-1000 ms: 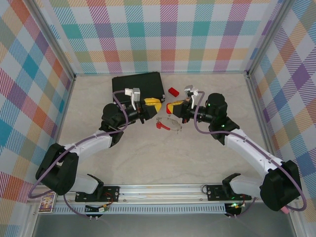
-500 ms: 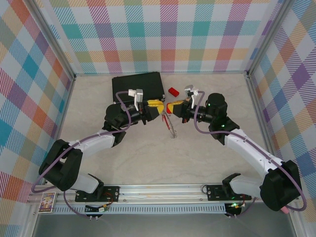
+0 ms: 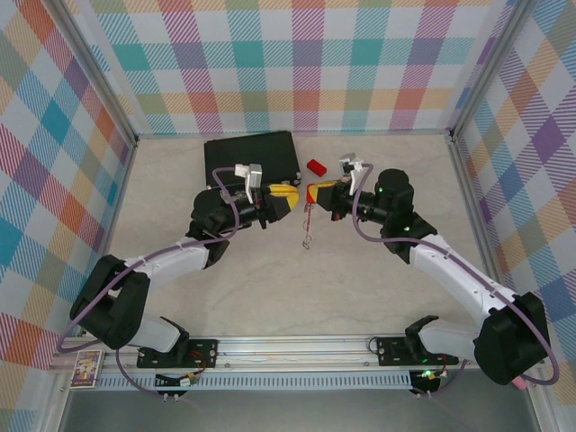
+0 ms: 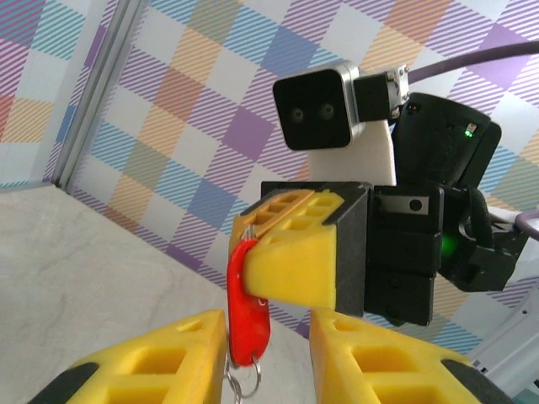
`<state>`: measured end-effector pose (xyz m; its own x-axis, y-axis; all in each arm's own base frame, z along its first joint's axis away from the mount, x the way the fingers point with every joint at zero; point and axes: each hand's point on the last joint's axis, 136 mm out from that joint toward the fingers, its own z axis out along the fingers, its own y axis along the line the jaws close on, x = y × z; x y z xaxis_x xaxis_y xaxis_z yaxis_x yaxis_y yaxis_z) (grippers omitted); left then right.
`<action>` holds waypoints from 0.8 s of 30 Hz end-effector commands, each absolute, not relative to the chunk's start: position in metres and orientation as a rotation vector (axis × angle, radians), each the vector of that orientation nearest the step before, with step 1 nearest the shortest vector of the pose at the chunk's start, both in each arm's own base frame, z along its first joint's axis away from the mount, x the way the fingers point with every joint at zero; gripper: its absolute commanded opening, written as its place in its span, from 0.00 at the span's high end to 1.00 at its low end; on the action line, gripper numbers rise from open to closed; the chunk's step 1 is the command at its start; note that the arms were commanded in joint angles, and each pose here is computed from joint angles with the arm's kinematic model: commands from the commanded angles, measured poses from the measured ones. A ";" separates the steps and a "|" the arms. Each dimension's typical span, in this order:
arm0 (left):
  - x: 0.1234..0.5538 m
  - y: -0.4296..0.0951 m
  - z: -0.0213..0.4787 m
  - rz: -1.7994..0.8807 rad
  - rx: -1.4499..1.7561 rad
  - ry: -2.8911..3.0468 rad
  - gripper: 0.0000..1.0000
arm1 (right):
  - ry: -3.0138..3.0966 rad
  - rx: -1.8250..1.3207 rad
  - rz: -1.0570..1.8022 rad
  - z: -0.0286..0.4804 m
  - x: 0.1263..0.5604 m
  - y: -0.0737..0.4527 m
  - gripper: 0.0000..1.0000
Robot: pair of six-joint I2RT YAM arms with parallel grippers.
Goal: Put the keys on the keyring
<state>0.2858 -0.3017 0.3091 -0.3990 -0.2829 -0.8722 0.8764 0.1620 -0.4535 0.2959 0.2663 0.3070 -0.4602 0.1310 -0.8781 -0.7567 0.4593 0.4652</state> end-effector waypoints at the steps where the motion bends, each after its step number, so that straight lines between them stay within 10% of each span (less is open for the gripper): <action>1: 0.274 -0.305 0.302 -1.411 0.680 1.440 0.69 | 1.698 -0.513 1.139 0.330 0.298 0.262 1.00; 24: 0.270 -0.326 0.284 -1.356 0.784 1.498 0.70 | 1.695 -0.483 1.166 0.339 0.293 0.259 1.00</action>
